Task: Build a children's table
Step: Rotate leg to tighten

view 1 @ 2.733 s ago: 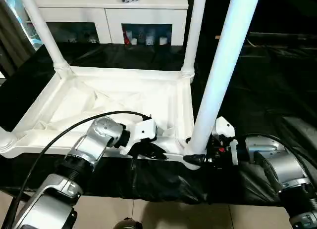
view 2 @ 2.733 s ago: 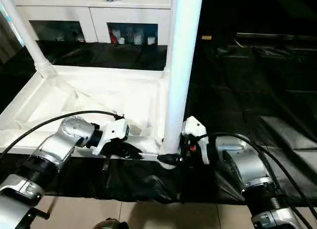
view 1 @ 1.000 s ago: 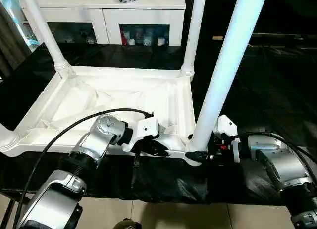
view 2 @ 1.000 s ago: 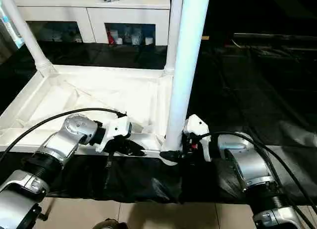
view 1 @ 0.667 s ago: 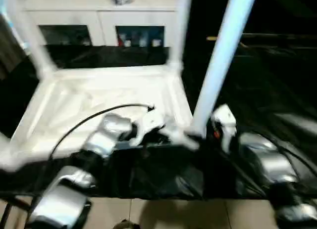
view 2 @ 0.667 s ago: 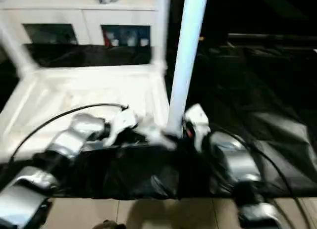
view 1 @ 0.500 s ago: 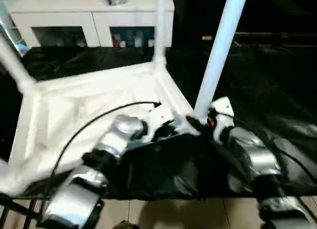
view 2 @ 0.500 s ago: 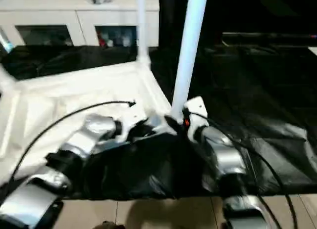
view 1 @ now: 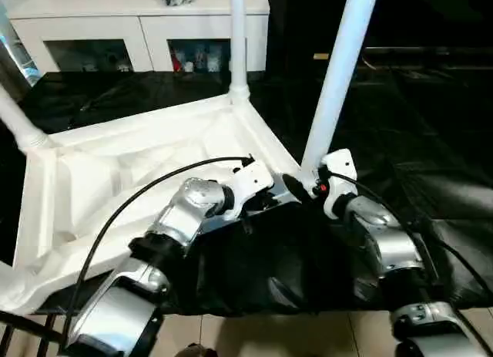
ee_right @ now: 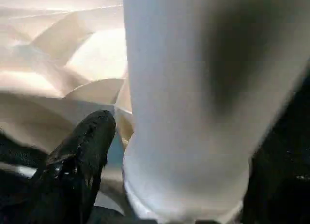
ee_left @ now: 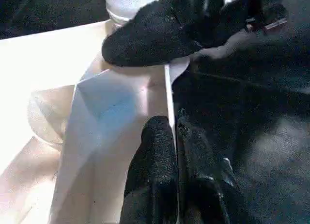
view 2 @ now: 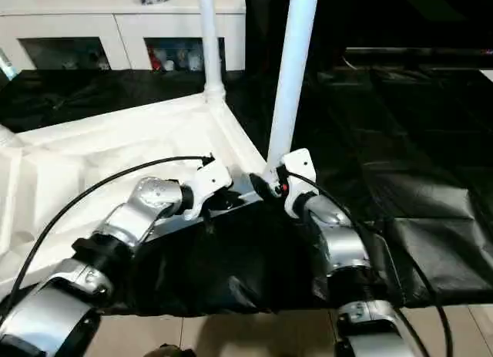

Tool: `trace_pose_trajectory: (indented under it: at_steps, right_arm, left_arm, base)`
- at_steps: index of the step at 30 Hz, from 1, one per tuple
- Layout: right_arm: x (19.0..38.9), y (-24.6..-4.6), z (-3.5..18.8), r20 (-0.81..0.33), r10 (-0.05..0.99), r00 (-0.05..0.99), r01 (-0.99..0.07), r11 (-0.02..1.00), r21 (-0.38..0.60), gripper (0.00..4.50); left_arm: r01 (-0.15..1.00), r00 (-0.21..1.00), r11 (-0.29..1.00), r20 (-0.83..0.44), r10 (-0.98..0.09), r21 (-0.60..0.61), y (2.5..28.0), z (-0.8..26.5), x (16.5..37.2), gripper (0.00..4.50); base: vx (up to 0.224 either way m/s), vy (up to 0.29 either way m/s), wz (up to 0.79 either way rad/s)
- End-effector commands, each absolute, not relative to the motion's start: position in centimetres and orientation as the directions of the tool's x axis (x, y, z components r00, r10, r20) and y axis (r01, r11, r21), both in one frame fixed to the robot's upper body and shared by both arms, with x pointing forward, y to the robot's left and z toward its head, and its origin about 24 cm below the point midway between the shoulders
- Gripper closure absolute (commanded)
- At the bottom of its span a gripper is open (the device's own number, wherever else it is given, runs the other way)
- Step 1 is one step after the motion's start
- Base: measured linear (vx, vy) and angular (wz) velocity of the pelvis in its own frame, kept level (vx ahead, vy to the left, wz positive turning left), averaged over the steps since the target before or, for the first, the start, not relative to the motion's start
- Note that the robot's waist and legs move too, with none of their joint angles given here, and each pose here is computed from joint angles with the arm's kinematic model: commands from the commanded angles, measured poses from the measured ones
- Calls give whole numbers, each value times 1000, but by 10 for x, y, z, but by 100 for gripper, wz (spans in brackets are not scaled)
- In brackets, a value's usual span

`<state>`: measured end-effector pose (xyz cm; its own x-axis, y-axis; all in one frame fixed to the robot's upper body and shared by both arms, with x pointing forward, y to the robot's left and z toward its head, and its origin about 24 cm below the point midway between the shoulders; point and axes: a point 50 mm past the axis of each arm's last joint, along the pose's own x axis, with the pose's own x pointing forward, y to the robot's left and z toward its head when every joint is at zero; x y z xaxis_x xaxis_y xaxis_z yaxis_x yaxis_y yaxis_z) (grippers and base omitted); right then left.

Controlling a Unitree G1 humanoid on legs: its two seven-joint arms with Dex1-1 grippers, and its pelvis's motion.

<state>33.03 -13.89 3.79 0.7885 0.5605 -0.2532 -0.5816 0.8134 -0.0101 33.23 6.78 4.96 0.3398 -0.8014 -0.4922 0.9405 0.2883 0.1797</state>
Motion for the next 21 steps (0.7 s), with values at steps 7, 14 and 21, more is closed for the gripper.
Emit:
trace_pose_trajectory:
  at_steps: [7, 14, 21]
  right_arm:
    - [307, -132, 49, -270, 855, 442, -890, 456, -11, 61]
    - [280, -140, 48, -348, 923, 161, -981, 190, 48, 117]
    - [270, -140, 46, -378, 923, 72, -990, 112, 85, 167]
  left_arm:
    - [980, 163, 89, -465, -870, 176, 74, 61, 322, 450]
    - [987, 83, 7, -481, -873, 158, 89, 65, 321, 450]
    - [989, 49, -27, -495, -867, 147, 93, 65, 319, 450]
  base:
    - [0, 0, 0]
    - [0, 0, 0]
    - [0, 0, 0]
